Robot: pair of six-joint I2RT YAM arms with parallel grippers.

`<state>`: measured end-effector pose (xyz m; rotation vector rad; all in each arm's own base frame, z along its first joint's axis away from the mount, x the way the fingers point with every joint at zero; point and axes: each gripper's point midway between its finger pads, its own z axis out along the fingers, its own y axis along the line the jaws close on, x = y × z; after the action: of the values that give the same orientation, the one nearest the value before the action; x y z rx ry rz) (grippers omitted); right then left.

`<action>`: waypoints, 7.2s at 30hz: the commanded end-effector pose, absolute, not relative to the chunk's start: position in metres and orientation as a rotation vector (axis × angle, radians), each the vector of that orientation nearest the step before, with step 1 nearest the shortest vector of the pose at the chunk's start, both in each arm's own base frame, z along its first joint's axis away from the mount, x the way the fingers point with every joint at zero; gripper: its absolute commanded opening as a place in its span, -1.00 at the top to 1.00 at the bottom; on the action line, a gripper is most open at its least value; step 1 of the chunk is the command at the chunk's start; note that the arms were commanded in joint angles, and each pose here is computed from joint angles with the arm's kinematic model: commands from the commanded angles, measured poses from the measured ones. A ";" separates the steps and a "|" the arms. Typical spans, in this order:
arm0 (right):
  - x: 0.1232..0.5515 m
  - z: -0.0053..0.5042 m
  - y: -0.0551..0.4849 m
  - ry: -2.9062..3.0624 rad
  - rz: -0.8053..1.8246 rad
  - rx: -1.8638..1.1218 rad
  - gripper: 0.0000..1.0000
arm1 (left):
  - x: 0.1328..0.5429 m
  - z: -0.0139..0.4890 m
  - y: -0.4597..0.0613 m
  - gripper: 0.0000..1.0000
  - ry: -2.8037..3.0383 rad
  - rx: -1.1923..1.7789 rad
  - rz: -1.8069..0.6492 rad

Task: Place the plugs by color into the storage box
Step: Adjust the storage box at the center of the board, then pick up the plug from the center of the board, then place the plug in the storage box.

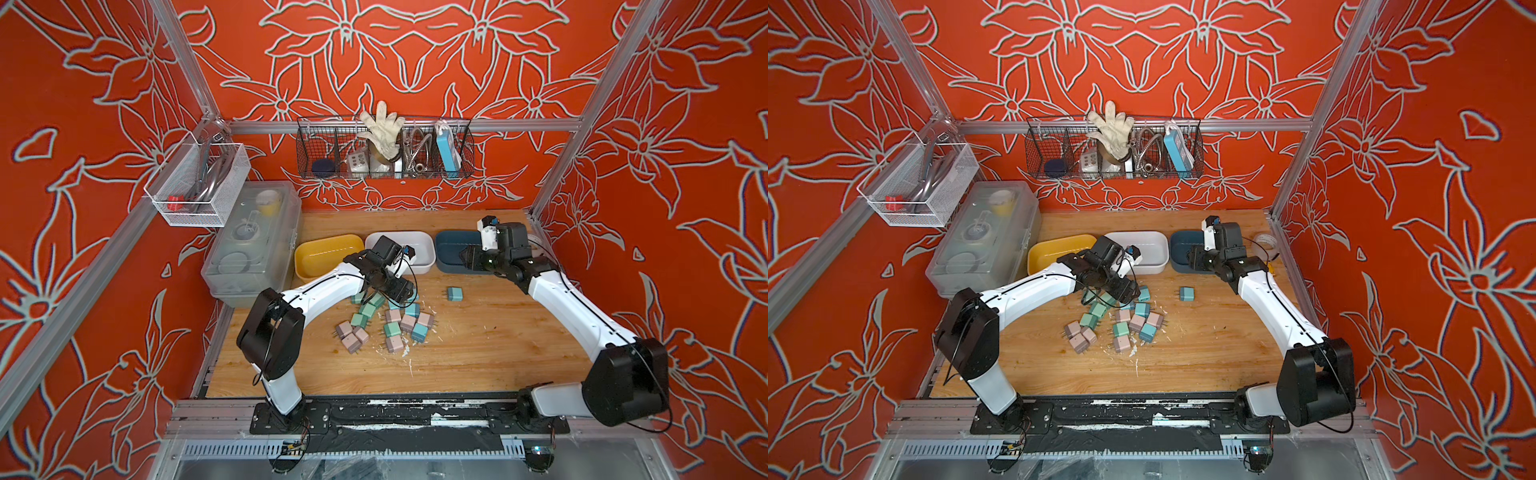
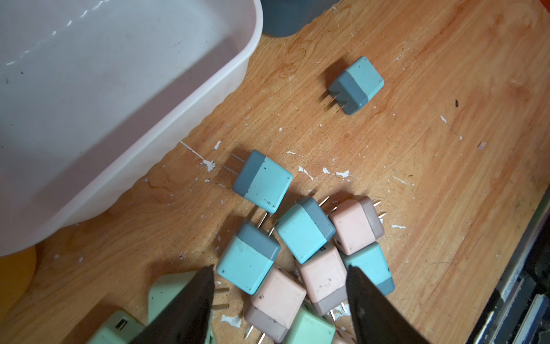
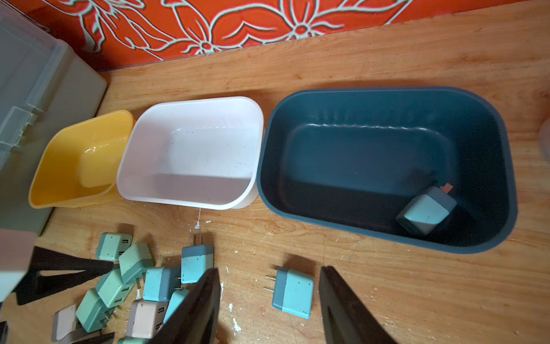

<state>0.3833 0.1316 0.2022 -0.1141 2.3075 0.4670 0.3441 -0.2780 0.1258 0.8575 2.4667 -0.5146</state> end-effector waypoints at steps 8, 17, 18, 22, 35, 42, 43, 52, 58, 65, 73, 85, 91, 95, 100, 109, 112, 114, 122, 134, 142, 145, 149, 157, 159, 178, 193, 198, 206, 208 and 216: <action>0.367 0.178 0.133 2.407 0.494 -0.108 -0.16 | 0.342 0.123 -0.282 -0.41 2.477 0.867 -0.555; 0.374 0.152 0.119 2.479 0.354 -0.098 -0.18 | 0.349 0.132 -0.281 -0.41 2.461 0.874 -0.529; 0.379 0.150 0.118 2.484 0.340 -0.092 -0.16 | 0.351 0.134 -0.282 -0.41 2.461 0.872 -0.529; 0.408 0.137 0.122 2.490 0.325 -0.051 -0.15 | 0.358 0.133 -0.286 -0.40 2.493 0.850 -0.544; 0.451 0.086 0.125 2.606 0.290 -0.050 -0.10 | 0.390 0.128 -0.255 -0.35 2.566 0.651 -0.627; 0.434 0.085 0.126 2.623 0.331 -0.030 -0.08 | 0.395 0.128 -0.248 -0.31 2.579 0.618 -0.651; 0.432 0.085 0.126 2.628 0.336 -0.033 -0.08 | 0.394 0.127 -0.249 -0.30 2.584 0.615 -0.660; 0.422 0.079 0.125 2.655 0.339 -0.034 -0.07 | 0.393 0.129 -0.248 -0.31 2.582 0.612 -0.669; 0.419 0.076 0.128 2.669 0.368 -0.034 -0.05 | 0.393 0.128 -0.249 -0.30 2.584 0.613 -0.670; 0.416 0.074 0.126 2.680 0.354 -0.043 -0.05 | 0.394 0.127 -0.249 -0.29 2.586 0.614 -0.669; 0.433 0.094 0.136 2.637 0.397 -0.068 -0.08 | 0.393 0.127 -0.250 -0.29 2.585 0.614 -0.676; 0.435 0.113 0.142 2.590 0.436 -0.100 -0.12 | 0.378 0.119 -0.262 -0.29 2.575 0.699 -0.677; 0.426 0.129 0.142 2.554 0.393 -0.137 -0.13 | 0.368 0.117 -0.274 -0.29 2.562 0.751 -0.691; 0.414 0.139 0.151 2.533 0.384 -0.179 -0.14 | 0.361 0.119 -0.277 -0.29 2.553 0.769 -0.701; 0.390 0.145 0.166 2.524 0.400 -0.231 -0.14 | 0.354 0.126 -0.277 -0.29 2.546 0.761 -0.690; 0.343 0.126 0.177 2.559 0.405 -0.262 -0.17 | 0.320 0.156 -0.280 -0.29 2.505 0.763 -0.724; 0.335 0.106 0.165 2.606 0.335 -0.228 -0.24 | 0.304 0.160 -0.277 -0.29 2.489 0.800 -0.705; 0.331 0.094 0.159 2.627 0.299 -0.214 -0.33 | 0.295 0.158 -0.272 -0.30 2.474 0.833 -0.661; 0.346 0.076 0.150 2.632 0.184 -0.194 -0.48 | 0.287 0.167 -0.271 -0.31 2.415 0.894 -0.553; 0.358 0.048 0.146 2.679 0.106 -0.201 -0.51 | 0.284 0.186 -0.267 -0.32 2.326 0.913 -0.523; 0.358 0.043 0.148 2.692 0.127 -0.196 -0.38 | 0.281 0.191 -0.267 -0.31 2.308 0.913 -0.538; 0.357 0.038 0.147 2.702 0.123 -0.195 -0.34 | 0.281 0.193 -0.267 -0.32 2.302 0.911 -0.539; 0.356 0.037 0.148 2.706 0.128 -0.195 -0.26 | 0.281 0.193 -0.267 -0.32 2.301 0.911 -0.539; 0.351 0.045 0.145 2.700 0.129 -0.210 -0.15 | 0.281 0.193 -0.267 -0.32 2.301 0.913 -0.543; 0.348 0.046 0.145 2.699 0.134 -0.216 -0.11 | 0.280 0.193 -0.268 -0.32 2.301 0.913 -0.550; 0.334 0.071 0.146 2.633 0.202 -0.266 0.16 | 0.274 0.194 -0.278 -0.32 2.293 0.913 -0.651; 0.363 0.139 0.144 2.458 0.185 -0.287 0.16 | 0.268 0.197 -0.287 -0.34 2.299 0.918 -0.742; 0.383 0.148 0.134 2.436 0.188 -0.221 0.14 | 0.269 0.191 -0.288 -0.34 2.316 0.921 -0.734; 0.430 0.132 0.116 2.445 0.208 -0.115 0.10 | 0.270 0.185 -0.290 -0.34 2.342 0.926 -0.741; 0.445 0.121 0.111 2.459 0.178 -0.092 0.10 | 0.270 0.183 -0.288 -0.34 2.352 0.925 -0.728; 0.471 0.100 0.104 2.496 0.089 -0.079 0.06 | 0.272 0.184 -0.285 -0.36 2.351 0.914 -0.697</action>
<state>0.4594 0.1060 0.0881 -0.0840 2.5339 0.1139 0.2712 -0.2830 0.1780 0.9140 2.3578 -0.7039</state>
